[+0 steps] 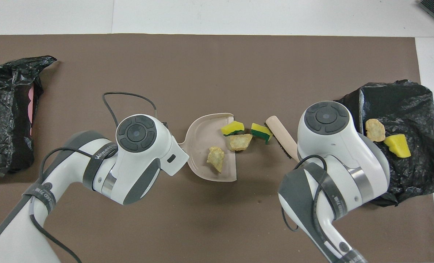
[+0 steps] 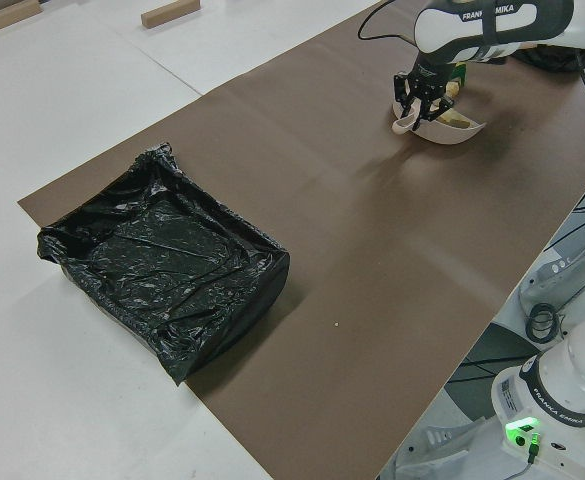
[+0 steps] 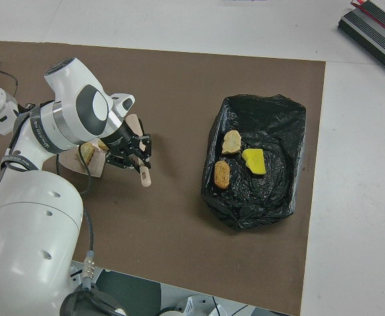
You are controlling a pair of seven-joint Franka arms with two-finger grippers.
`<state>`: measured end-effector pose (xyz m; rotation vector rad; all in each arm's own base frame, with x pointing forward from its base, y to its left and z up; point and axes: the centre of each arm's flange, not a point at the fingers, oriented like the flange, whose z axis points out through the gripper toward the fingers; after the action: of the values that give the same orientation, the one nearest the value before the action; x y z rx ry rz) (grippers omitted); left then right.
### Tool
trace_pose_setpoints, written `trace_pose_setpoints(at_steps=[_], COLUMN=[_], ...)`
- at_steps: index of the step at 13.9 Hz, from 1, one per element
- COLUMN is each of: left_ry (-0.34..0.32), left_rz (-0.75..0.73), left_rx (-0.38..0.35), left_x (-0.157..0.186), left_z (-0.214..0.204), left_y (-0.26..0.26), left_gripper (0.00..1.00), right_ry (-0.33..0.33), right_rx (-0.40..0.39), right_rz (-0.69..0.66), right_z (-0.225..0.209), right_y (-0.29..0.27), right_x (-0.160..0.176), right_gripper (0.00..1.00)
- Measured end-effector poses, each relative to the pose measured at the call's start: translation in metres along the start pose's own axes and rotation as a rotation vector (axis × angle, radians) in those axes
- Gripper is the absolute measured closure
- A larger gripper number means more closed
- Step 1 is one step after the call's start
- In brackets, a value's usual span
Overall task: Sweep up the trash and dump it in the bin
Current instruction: 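Hold the dustpan with the left gripper while the right gripper sweeps trash in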
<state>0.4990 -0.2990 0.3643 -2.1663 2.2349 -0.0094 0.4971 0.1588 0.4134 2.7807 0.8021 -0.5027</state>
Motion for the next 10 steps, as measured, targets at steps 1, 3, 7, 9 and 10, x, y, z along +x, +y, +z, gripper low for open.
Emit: trace_pose_setpoints(at_steps=[1, 3, 7, 9, 10], left_ry=[0.0, 0.0, 0.0, 0.0, 0.0], left_rz=[0.0, 0.0, 0.0, 0.0, 0.0], left_rx=[0.0, 0.0, 0.0, 0.0, 0.0], left_x=[0.0, 0.0, 0.0, 0.0, 0.0], left_z=[0.0, 0.0, 0.0, 0.0, 0.0], left_y=[0.0, 0.0, 0.0, 0.0, 0.0], left_gripper=[0.69, 0.69, 0.69, 0.69, 0.69], right_ry=[0.012, 0.036, 0.017, 0.019, 0.024], right_rx=[-0.008, -0.021, 0.003, 0.023, 0.055], right_rz=[-0.014, -0.032, -0.052, -0.025, -0.016], right_z=[0.002, 0.017, 0.048, 0.048, 0.046], right_y=[0.009, 0.025, 0.012, -0.002, -0.014], right_x=[0.002, 0.014, 0.04, 0.044, 0.046], right_gripper=[0.74, 0.74, 0.74, 0.74, 0.74])
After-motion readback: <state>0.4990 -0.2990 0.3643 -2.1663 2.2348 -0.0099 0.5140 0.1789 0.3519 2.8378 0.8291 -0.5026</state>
